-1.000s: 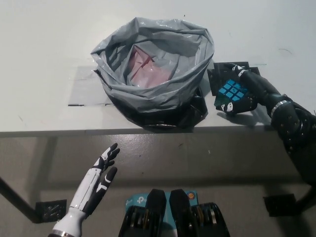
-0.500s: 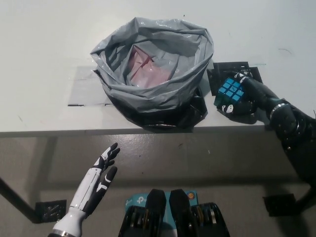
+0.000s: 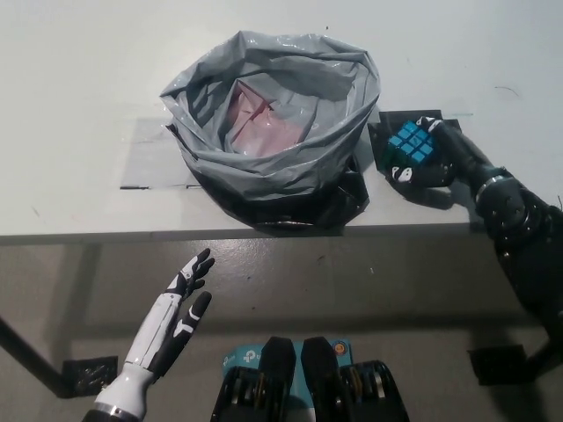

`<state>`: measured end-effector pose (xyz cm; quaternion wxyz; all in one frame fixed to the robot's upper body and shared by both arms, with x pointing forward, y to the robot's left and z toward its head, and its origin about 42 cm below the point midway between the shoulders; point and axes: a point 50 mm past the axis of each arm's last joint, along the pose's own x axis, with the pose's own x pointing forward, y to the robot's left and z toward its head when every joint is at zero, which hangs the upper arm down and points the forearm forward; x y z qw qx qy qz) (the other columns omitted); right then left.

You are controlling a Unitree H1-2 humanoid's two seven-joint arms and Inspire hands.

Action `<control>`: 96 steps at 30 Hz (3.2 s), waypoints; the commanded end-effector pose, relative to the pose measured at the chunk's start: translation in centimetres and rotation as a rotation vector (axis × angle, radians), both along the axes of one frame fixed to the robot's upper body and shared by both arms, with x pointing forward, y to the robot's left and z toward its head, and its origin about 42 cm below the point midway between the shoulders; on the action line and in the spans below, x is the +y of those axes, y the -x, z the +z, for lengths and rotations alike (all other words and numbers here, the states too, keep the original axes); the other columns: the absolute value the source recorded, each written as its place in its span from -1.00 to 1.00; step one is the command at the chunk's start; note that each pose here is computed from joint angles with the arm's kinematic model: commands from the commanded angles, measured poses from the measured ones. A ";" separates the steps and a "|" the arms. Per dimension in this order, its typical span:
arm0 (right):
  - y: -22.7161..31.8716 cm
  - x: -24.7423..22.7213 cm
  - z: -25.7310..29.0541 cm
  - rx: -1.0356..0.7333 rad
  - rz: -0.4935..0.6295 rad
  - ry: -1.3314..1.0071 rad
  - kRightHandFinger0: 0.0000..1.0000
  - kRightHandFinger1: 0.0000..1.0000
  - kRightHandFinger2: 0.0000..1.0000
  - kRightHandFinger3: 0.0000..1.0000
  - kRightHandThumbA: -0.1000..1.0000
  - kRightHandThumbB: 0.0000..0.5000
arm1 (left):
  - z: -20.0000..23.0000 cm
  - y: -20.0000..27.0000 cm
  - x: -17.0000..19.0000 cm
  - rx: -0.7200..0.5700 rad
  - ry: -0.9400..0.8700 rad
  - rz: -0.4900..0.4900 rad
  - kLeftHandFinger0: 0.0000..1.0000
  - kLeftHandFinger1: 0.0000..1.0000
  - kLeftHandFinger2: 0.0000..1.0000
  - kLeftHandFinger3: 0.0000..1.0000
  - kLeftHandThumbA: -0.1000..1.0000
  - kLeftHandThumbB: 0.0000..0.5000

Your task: Use the right hand to pick up a rubix's cube and place it into a plastic bag and lift the bag

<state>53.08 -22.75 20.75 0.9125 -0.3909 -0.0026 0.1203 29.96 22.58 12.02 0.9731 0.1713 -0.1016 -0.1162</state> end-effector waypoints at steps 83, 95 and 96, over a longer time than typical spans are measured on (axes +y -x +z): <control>-1.5 14.4 20.8 -0.623 0.279 0.134 1.00 1.00 1.00 1.00 0.92 0.99 | 1.7 -0.6 -0.3 -0.033 -0.003 -0.060 1.00 1.00 1.00 1.00 0.94 -0.36; -2.8 9.0 22.8 -0.668 0.070 0.058 1.00 1.00 1.00 1.00 0.79 1.00 | 1.6 -0.4 -0.2 -0.029 0.004 -0.062 1.00 1.00 1.00 1.00 0.93 -0.40; -2.9 8.7 22.4 -0.659 0.060 0.067 1.00 1.00 1.00 1.00 0.83 1.00 | 1.5 -0.4 -0.2 -0.030 0.005 -0.060 1.00 1.00 1.00 1.00 0.92 -0.39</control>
